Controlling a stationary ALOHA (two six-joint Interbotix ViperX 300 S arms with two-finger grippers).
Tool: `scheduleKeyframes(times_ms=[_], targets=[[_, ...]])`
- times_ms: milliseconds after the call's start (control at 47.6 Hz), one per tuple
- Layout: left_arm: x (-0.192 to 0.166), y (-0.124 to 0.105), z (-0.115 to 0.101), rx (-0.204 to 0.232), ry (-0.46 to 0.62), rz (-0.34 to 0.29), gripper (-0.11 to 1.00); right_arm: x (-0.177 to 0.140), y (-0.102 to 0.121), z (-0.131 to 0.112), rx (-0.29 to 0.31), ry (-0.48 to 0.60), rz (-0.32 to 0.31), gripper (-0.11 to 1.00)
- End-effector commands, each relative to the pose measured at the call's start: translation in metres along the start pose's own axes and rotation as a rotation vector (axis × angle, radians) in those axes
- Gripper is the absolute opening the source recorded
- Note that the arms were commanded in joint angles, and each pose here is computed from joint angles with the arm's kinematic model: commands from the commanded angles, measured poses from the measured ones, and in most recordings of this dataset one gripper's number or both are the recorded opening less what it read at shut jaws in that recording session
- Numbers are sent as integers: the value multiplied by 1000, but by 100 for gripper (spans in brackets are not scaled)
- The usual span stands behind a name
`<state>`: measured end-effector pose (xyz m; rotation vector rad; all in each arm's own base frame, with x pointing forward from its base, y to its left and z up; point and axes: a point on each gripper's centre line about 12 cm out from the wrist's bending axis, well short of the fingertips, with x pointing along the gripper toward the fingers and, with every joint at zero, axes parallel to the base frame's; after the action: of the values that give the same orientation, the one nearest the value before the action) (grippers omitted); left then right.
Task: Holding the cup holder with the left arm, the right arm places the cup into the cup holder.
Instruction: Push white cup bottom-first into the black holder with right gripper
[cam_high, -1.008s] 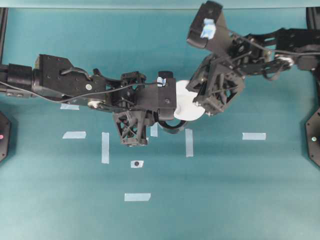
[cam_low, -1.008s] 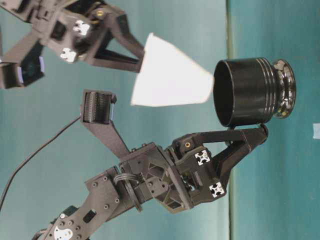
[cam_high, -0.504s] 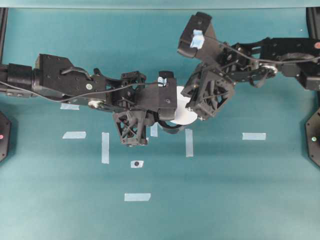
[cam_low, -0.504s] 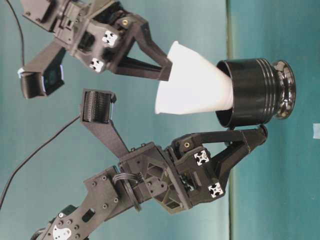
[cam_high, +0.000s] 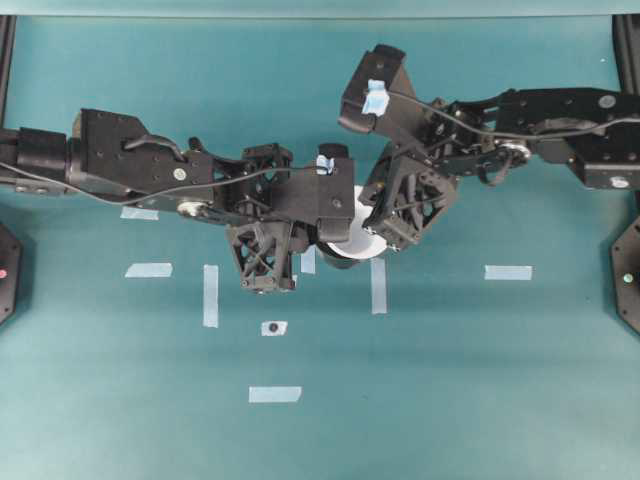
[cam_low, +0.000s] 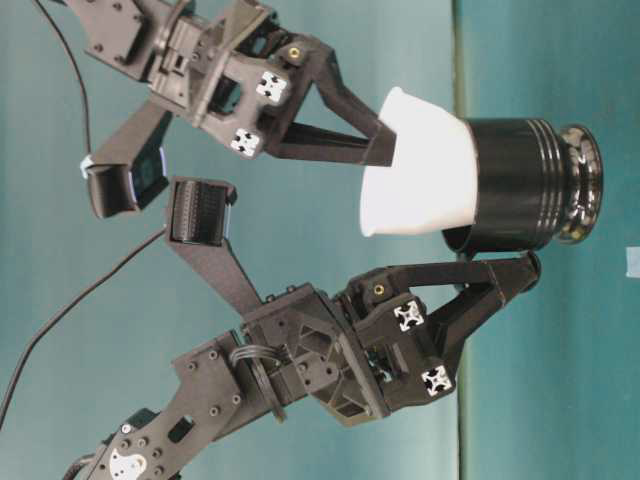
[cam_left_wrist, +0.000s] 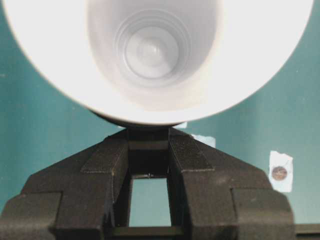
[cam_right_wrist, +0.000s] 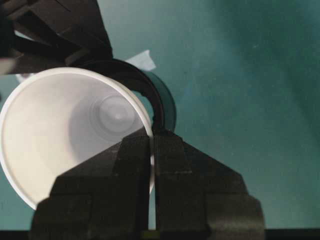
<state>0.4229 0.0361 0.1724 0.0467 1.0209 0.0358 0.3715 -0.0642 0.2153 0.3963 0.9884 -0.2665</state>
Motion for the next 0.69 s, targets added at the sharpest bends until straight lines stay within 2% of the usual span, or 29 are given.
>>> scheduleKeyframes(times_ms=[0, 672], targets=[[-10, 1, 13, 4, -44, 5, 21, -10, 6, 11, -1, -42, 14, 3], [-7, 1, 12, 4, -37, 4, 21, -7, 5, 15, -3, -40, 10, 2]])
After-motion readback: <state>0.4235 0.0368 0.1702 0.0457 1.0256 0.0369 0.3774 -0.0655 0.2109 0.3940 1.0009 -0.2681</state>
